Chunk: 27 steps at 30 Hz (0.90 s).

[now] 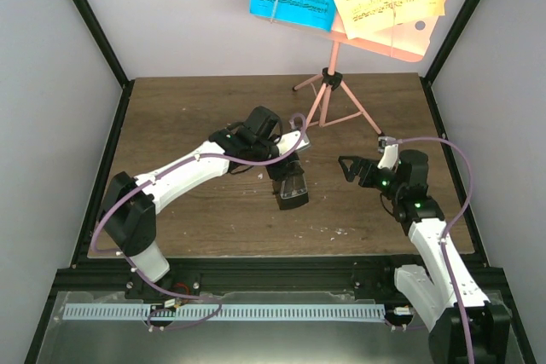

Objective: Pack up the instrument practice props

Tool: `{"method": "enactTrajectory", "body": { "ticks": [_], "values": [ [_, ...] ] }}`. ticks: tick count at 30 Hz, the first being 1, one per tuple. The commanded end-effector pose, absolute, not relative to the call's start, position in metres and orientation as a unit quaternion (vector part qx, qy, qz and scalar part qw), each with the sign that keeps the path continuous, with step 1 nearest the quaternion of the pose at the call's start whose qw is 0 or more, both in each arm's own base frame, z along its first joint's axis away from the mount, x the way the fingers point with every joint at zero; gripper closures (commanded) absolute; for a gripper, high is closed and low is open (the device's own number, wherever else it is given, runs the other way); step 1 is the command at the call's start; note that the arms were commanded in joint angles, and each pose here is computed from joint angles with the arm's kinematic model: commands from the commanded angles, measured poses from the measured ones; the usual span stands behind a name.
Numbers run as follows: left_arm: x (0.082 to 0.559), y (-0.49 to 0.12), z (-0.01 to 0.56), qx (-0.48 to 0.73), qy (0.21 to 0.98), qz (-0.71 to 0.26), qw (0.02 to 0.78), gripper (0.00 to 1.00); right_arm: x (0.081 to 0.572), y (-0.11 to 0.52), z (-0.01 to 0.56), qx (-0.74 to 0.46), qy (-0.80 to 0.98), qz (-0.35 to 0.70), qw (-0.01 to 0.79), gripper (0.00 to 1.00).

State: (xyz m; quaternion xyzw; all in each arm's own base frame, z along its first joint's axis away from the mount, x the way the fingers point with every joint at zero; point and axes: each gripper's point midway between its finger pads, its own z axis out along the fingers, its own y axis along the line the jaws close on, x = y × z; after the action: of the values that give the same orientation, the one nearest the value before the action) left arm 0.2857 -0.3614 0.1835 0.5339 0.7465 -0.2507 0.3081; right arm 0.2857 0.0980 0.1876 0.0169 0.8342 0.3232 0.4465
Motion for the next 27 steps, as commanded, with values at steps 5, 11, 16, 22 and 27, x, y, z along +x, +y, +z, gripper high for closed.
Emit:
{"method": "enactTrajectory", "body": {
  "ticks": [5, 11, 16, 22, 27],
  "values": [
    [0.276, -0.360, 0.195, 0.525, 0.746, -0.267, 0.310, 0.16, 0.282, 0.095, 0.192, 0.012, 0.832, 0.316, 0.456, 0.00],
    [0.274, -0.361, 0.197, 0.523, 0.746, -0.277, 0.307, 0.16, 0.280, 0.096, 0.195, 0.011, 0.829, 0.318, 0.460, 0.00],
    [0.276, -0.357, 0.187, 0.518, 0.759, -0.260, 0.295, 0.28, 0.279, 0.097, 0.196, 0.010, 0.827, 0.321, 0.461, 0.00],
    [0.277, -0.341, 0.179, 0.484, 0.795, -0.231, 0.282, 0.46, 0.277, 0.095, 0.189, 0.010, 0.833, 0.315, 0.455, 0.00],
    [0.291, -0.308, 0.179, 0.385, 0.857, -0.163, 0.302, 0.55, 0.279, 0.089, 0.182, 0.015, 0.840, 0.293, 0.456, 0.00]
  ]
}}
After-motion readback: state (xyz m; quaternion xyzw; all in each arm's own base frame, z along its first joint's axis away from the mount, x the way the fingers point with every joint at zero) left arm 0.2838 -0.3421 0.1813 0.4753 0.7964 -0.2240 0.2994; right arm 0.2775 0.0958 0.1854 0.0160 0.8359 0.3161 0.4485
